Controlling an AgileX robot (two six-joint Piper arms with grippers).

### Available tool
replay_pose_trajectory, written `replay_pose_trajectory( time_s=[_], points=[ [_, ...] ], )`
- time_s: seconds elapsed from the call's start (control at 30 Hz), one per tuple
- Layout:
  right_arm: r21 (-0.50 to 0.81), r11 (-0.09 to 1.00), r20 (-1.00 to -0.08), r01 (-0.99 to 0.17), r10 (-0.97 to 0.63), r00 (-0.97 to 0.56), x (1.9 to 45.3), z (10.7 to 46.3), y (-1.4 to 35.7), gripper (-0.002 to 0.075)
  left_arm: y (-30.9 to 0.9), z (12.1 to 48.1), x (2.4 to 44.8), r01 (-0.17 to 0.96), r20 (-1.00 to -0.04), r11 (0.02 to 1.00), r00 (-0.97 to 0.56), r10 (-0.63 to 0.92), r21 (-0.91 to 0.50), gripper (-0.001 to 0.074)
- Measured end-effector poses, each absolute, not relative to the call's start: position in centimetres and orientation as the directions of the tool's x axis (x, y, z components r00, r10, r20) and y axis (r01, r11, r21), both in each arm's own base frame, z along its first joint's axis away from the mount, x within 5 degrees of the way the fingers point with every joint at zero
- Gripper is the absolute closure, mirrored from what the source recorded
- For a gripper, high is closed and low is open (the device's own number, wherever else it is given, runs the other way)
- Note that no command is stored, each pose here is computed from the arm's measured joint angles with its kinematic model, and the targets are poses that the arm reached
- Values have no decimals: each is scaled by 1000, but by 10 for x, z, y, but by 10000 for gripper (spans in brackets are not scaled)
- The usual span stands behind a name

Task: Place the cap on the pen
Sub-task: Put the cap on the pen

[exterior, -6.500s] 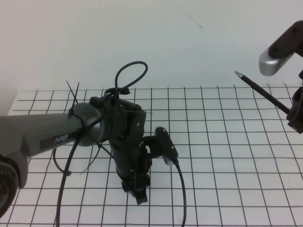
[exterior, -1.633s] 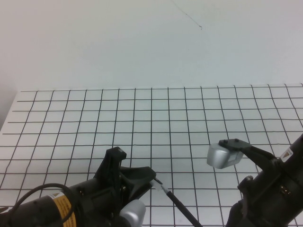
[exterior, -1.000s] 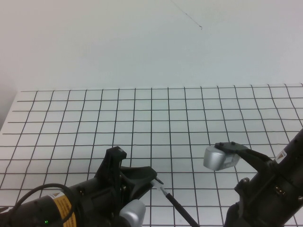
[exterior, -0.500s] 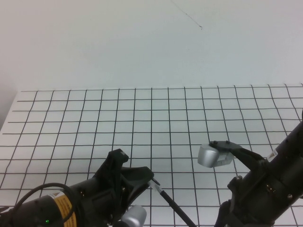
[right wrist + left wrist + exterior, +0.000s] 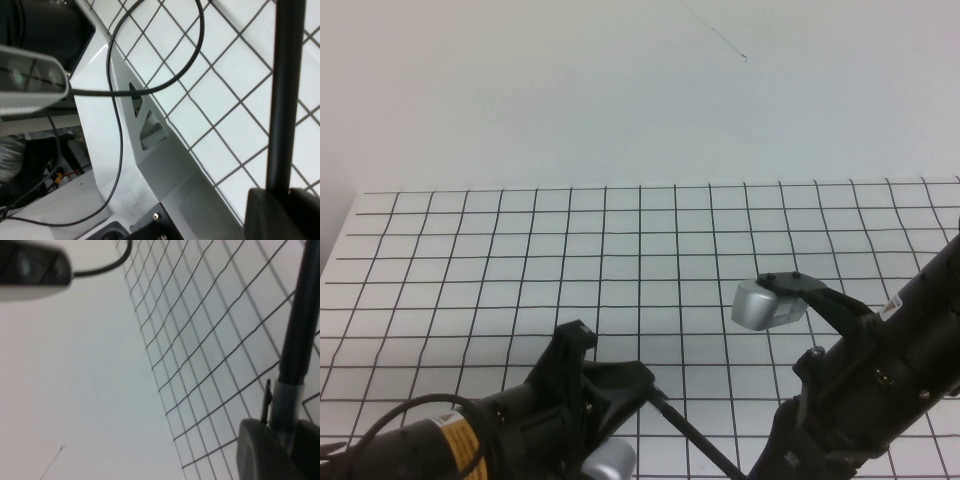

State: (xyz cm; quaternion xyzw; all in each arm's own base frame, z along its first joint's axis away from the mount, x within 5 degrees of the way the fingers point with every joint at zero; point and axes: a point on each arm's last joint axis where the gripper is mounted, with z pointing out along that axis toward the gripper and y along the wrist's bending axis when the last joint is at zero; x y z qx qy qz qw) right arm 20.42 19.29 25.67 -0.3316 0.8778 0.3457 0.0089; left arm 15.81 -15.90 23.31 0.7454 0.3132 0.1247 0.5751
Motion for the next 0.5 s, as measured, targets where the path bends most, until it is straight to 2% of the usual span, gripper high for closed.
replay_pose_trajectory(
  time_s=[0.27, 0.5],
  points=[
    [602, 554, -208, -575, -587, -783, 207, 248, 194, 666, -168, 218, 159, 368, -193, -185, 779, 597, 911, 735],
    [594, 559, -214, -578, -583, -784, 208, 247, 194, 666, -169, 216, 160, 363, -189, -190, 784, 591, 912, 735]
  ],
)
